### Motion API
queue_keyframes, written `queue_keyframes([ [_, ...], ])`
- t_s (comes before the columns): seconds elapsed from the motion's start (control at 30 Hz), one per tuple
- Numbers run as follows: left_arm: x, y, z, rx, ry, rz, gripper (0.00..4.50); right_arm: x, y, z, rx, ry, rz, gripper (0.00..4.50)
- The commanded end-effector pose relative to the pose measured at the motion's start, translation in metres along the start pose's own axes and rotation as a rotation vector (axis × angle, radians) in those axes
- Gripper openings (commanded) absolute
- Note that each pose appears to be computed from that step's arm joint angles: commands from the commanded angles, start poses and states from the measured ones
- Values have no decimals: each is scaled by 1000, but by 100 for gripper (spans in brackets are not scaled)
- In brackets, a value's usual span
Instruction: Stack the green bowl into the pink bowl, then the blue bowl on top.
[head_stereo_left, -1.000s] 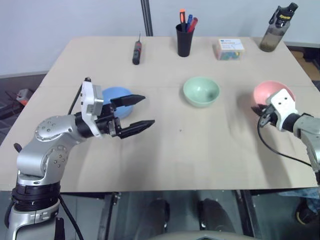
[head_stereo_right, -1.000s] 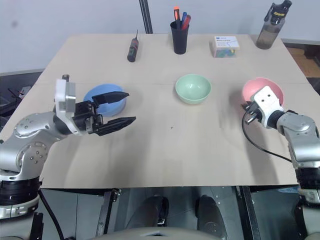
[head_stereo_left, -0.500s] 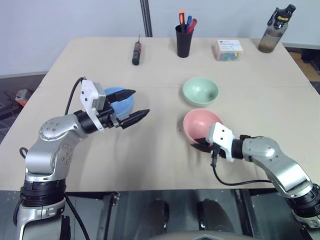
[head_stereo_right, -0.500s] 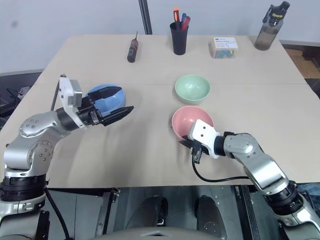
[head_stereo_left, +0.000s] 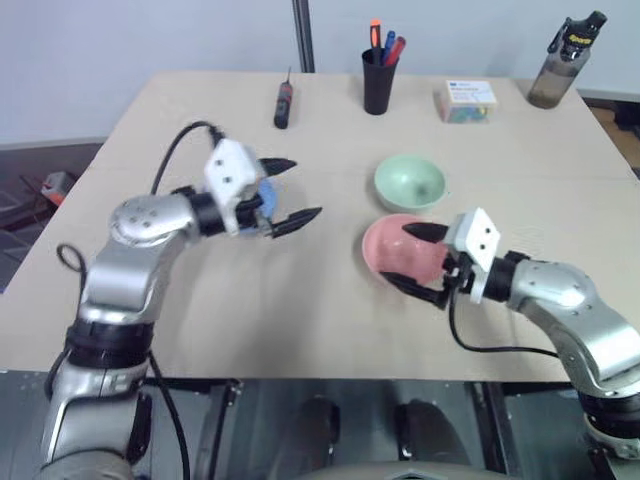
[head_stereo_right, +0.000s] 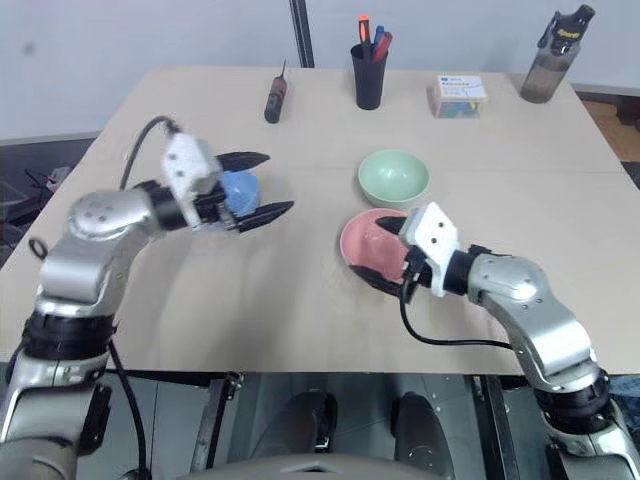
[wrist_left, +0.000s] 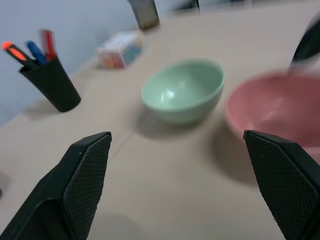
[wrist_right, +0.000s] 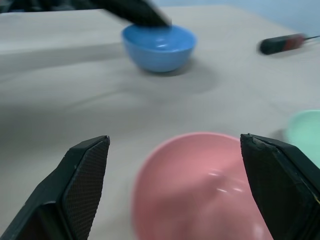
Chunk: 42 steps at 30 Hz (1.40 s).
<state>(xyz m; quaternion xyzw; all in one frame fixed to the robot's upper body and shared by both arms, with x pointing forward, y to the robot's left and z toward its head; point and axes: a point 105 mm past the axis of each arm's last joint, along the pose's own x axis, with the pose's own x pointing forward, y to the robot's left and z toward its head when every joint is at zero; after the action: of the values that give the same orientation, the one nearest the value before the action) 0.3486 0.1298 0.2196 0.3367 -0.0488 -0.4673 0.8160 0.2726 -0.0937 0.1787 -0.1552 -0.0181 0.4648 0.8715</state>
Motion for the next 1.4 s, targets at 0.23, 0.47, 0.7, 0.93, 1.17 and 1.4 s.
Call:
queue_keyframes([
  [0.23,91,13,-7,530,145,-201,450,-44,-23,17,-91,-28,-261,439],
  [0.47,132,-3,-2,780,173,-275,410,-62,-19,17,-95,-3,-363,450],
  [0.7,142,-6,-3,876,196,-277,179,-68,-16,17,-98,11,-411,450],
  [0.93,140,-10,2,848,138,-292,1,-66,-17,17,-99,16,-408,450],
  [1.17,99,-5,40,680,-99,-416,1,-84,-15,5,-103,58,-383,450],
  [1.4,48,-35,61,587,-217,-656,1,-119,-9,2,-114,84,-328,450],
])
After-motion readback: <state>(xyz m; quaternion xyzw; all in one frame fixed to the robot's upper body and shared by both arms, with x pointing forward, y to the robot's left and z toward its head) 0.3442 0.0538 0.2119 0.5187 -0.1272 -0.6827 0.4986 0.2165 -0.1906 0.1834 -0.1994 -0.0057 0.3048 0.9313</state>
